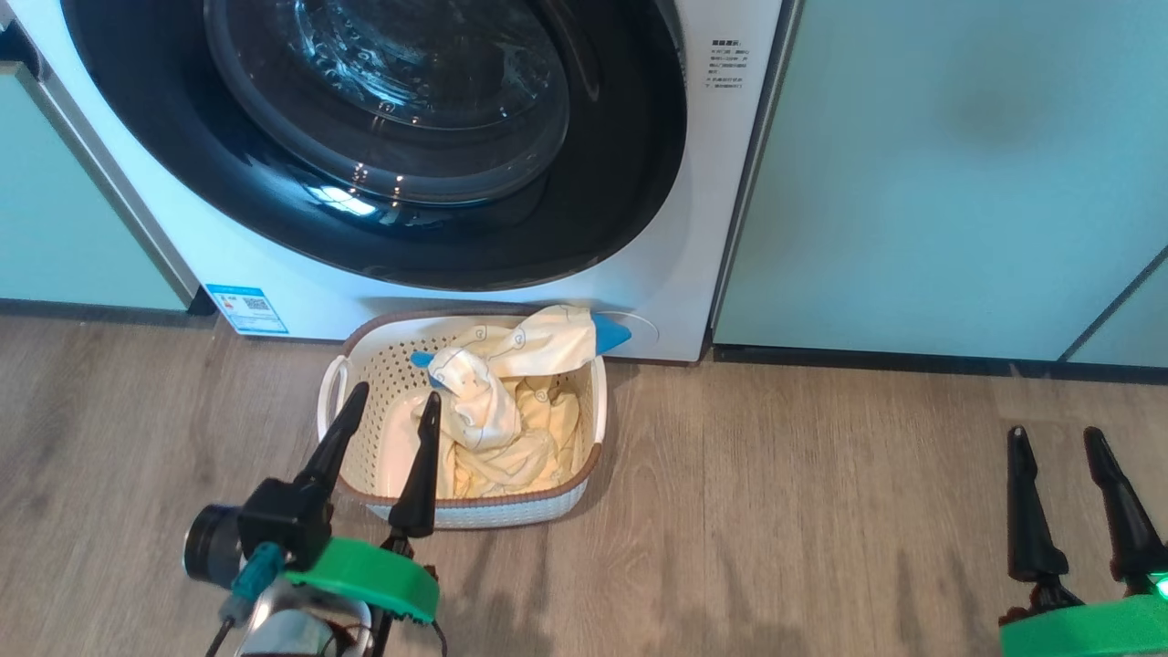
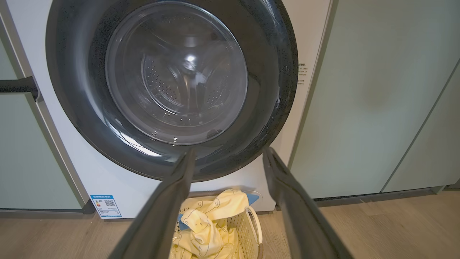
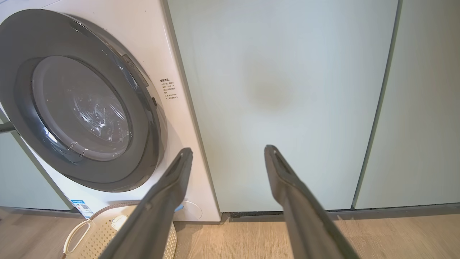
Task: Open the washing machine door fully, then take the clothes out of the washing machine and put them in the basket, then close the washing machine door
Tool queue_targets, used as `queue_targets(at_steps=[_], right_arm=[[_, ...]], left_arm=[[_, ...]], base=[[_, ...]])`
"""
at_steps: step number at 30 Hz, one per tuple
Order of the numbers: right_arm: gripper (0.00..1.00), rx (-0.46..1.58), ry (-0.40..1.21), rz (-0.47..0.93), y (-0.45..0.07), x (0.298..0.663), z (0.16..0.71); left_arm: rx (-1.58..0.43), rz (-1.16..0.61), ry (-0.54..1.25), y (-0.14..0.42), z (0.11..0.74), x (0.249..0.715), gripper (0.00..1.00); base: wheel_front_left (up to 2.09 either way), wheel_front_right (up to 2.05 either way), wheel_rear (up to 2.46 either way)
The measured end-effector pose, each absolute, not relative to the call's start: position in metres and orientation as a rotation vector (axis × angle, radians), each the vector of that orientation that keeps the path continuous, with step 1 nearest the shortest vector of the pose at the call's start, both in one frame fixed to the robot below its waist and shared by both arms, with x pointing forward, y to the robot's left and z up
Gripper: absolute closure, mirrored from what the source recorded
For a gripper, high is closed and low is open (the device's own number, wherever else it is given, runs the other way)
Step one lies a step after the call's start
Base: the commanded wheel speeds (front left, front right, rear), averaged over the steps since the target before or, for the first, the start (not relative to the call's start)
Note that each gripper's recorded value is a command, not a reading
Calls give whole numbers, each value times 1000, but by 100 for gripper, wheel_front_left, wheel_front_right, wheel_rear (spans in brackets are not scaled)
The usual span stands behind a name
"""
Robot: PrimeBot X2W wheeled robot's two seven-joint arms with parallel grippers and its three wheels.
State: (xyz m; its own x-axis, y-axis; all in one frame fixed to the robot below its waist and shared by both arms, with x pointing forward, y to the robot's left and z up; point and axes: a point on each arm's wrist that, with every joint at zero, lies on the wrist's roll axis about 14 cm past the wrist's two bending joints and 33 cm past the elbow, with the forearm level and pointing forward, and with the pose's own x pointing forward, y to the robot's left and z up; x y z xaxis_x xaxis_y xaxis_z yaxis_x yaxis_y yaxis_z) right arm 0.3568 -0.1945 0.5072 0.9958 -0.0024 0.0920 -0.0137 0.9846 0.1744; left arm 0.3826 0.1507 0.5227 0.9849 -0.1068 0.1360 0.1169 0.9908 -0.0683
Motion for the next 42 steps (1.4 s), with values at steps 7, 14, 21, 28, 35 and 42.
queue_targets(at_steps=[7, 14, 21, 28, 35, 42], right_arm=[[100, 177, -92, 10, -193, 357, 507], [100, 211, 18, -5, -189, 347, 473], [100, 304, 28, -27, -192, 346, 470], [100, 385, 38, -44, -193, 346, 467], [100, 463, 53, -60, -194, 345, 464], [100, 541, 58, -74, -196, 345, 463]], left_arm=[[-84, -108, -121, 152, 519, 379, 100], [-103, -86, 35, 155, 471, 361, 100], [-195, -58, 57, 159, 468, 360, 100], [-276, -43, 62, 162, 469, 362, 100], [-355, -23, 88, 164, 465, 361, 100], [-435, -1, 108, 167, 461, 359, 100]], base=[[0, 0, 0], [0, 0, 0], [0, 0, 0], [0, 0, 0], [0, 0, 0], [0, 0, 0]])
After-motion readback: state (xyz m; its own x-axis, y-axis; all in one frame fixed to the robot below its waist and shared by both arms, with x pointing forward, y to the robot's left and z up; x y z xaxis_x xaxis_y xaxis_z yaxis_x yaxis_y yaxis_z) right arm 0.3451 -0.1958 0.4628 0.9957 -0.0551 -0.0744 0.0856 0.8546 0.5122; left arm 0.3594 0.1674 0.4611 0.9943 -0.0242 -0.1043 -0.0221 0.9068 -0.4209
